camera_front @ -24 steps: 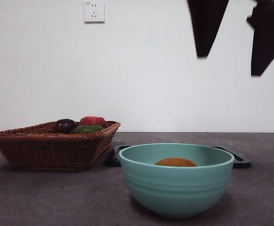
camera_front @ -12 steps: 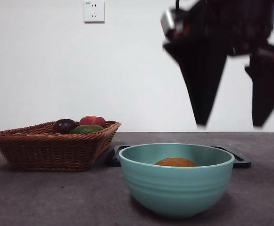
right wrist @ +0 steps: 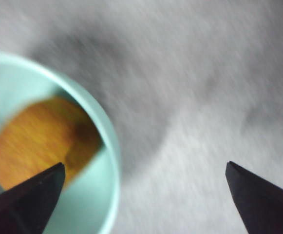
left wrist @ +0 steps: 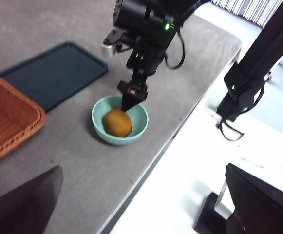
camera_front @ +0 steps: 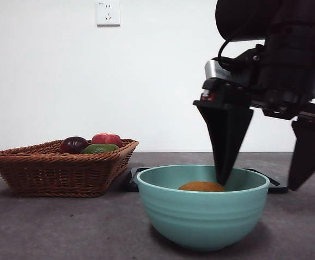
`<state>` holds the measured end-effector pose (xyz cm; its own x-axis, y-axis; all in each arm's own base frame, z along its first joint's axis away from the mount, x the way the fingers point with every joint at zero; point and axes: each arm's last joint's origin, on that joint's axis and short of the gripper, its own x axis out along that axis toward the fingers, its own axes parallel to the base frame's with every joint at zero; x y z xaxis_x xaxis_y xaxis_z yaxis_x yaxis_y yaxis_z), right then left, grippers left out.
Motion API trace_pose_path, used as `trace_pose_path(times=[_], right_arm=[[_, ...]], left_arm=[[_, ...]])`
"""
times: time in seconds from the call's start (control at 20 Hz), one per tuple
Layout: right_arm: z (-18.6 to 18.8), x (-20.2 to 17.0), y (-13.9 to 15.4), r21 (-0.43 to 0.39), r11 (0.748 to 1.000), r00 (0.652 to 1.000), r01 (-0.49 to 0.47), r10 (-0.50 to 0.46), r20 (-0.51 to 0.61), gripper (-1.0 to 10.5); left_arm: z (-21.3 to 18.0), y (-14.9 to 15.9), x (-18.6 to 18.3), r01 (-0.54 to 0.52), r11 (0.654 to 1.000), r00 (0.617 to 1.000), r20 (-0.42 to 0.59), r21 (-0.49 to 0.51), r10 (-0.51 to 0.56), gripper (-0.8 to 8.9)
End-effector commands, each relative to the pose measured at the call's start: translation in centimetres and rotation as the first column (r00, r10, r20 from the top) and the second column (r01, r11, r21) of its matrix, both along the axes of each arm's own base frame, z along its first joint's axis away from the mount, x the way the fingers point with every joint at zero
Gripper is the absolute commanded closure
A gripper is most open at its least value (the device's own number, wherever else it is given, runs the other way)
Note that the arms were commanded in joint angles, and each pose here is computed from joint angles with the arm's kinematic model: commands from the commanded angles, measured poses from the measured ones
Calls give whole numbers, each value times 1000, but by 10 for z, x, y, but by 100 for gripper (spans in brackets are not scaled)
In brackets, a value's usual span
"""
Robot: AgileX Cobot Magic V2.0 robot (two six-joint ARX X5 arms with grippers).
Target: Pick up the wifruite, put it on the bowl, pick up the plate, put it on desk
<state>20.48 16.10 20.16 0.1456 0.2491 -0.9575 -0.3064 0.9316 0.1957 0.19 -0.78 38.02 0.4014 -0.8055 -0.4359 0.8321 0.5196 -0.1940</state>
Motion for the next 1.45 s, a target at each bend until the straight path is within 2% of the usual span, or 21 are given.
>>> trace_pose_path(times=[0.05, 0.2, 0.4, 0.65, 1.05, 1.25, 1.45], right_arm=[[-5, 3, 5, 2, 1000, 1000, 15, -15, -12, 499], [-13, 4, 6, -18, 1000, 999, 22, -22, -41, 566], [-22, 7, 9, -26, 999, 997, 18, -20, -68, 722], [-22, 9, 17, 41, 999, 999, -1, 4, -54, 932], [-8, 18, 11, 25, 999, 997, 36, -34, -70, 941], [14, 40, 3, 45, 998, 999, 49, -48, -22, 941], [37, 79, -7, 43, 997, 998, 69, -69, 5, 941]], left_arm=[[6, 2, -1, 14, 999, 1000, 18, -37, -13, 281], [7, 1, -1, 14, 999, 1000, 25, -48, -13, 281], [7, 1, -1, 14, 999, 1000, 25, -49, -13, 281], [7, 1, -1, 14, 999, 1000, 25, -49, -13, 281], [8, 1, -1, 15, 999, 1000, 28, -52, -13, 281], [8, 1, -1, 15, 999, 1000, 27, -52, -13, 281], [8, 1, -1, 15, 999, 1000, 27, -52, -13, 281]])
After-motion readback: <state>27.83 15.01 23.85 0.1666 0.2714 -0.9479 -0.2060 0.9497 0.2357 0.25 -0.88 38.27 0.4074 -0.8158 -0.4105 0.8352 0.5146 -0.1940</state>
